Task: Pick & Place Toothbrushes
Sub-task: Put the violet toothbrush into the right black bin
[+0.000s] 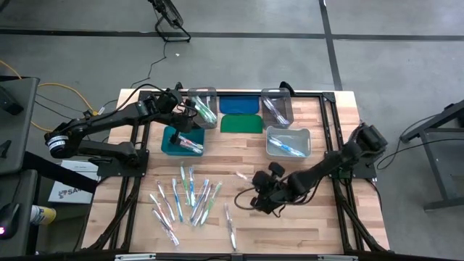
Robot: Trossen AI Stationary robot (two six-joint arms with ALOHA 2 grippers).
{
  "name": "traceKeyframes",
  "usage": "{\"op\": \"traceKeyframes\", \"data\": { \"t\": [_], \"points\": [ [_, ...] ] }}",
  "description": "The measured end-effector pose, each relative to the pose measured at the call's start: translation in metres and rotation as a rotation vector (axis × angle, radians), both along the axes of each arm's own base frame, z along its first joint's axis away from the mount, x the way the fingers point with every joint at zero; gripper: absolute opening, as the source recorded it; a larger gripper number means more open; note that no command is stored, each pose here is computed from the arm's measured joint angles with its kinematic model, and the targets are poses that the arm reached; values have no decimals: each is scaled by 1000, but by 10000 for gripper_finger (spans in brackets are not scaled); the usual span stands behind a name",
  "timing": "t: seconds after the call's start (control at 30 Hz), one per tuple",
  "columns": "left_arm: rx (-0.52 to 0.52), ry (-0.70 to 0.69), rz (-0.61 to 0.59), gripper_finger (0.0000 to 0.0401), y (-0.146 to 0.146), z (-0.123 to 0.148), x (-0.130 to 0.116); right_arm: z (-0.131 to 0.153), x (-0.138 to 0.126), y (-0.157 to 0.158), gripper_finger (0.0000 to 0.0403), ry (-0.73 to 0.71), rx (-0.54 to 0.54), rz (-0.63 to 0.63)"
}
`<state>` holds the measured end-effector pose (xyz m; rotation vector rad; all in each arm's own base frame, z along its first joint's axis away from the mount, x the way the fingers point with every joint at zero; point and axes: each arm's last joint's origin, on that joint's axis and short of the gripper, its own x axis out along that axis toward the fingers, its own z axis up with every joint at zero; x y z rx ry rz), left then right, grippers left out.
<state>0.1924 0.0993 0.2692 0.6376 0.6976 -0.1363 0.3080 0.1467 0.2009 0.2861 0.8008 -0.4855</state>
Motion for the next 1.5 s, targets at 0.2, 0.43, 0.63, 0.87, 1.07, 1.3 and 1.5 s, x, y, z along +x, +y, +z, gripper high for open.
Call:
{"op": "traceKeyframes", "data": {
  "t": [0.2,0.43,0.63,0.87,1.07,1.3,1.5],
  "points": [
    [-1,0,1,1,0,0,0,35,-24,-31,5,46,-74,-74],
    [-20,22,7,1,-1,-2,-2,59,-41,-82,5,124,-117,-210],
    [-28,35,8,1,-1,-3,-2,60,-40,-125,5,225,-115,-274],
    [-31,43,7,1,-2,-3,-3,58,-42,-182,5,309,-70,-372],
    [-20,32,5,1,-1,-2,-2,57,-55,-239,5,351,20,-457],
    [16,-17,0,1,1,2,1,54,-67,-297,5,223,106,-451],
    [41,-23,-15,1,1,2,2,40,-77,-322,5,124,114,-453]
  ]
}}
